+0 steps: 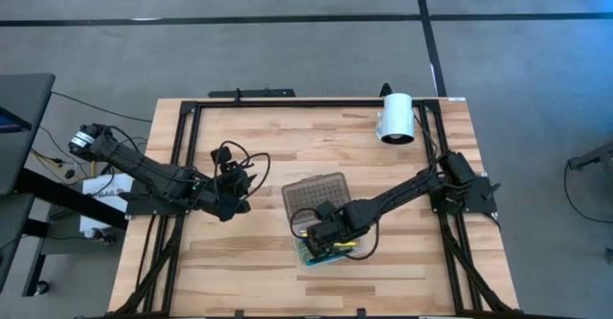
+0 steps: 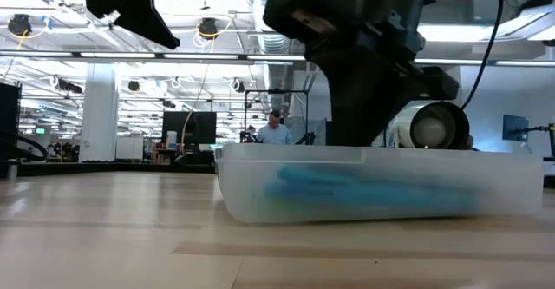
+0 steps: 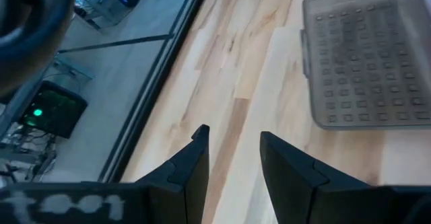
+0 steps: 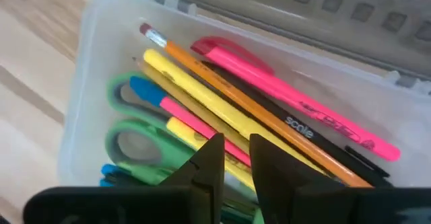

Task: Pick & place school supplies into a supply box
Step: Adjust the supply box

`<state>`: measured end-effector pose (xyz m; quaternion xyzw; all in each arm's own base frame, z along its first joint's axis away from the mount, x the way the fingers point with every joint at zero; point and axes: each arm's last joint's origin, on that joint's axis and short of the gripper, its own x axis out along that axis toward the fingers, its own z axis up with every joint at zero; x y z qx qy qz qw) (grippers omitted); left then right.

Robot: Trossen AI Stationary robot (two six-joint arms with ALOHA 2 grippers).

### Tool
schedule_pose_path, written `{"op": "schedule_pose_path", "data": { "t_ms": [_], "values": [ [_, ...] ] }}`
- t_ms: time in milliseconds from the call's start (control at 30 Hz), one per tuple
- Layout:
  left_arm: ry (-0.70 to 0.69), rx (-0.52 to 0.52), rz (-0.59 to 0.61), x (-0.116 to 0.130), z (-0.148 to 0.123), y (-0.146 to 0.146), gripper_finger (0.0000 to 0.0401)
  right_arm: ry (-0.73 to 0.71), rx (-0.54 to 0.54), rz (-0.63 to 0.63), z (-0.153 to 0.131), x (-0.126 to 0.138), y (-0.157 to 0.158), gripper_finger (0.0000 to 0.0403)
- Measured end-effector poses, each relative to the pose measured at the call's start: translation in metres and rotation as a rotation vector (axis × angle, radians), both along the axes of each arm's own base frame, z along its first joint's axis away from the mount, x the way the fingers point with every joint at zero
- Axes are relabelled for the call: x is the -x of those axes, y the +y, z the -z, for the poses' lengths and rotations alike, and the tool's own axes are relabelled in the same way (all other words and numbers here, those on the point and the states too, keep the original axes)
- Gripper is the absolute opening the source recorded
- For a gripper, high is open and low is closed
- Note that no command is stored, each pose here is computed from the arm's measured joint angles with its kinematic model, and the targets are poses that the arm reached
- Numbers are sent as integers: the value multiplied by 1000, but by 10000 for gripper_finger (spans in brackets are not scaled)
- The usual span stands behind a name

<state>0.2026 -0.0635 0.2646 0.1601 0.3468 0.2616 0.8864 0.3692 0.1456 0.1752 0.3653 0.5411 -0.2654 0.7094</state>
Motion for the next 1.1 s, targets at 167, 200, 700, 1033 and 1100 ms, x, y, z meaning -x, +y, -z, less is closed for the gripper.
{"op": "schedule_pose_path", "data": {
  "t_ms": [167,200,700,1033,1100],
  "values": [
    [33,11,-3,-3,1,8,124,48,1,56,12,2,4,62],
    [41,13,0,-3,1,9,124,41,-9,67,15,-1,5,62],
    [73,0,-10,-3,1,17,124,35,46,-170,29,-10,-1,62],
    [-15,42,-77,12,-14,29,124,33,151,-534,29,-14,-13,62],
    [-31,51,-90,17,-18,32,124,32,169,-600,29,-14,-15,62]
  ]
}}
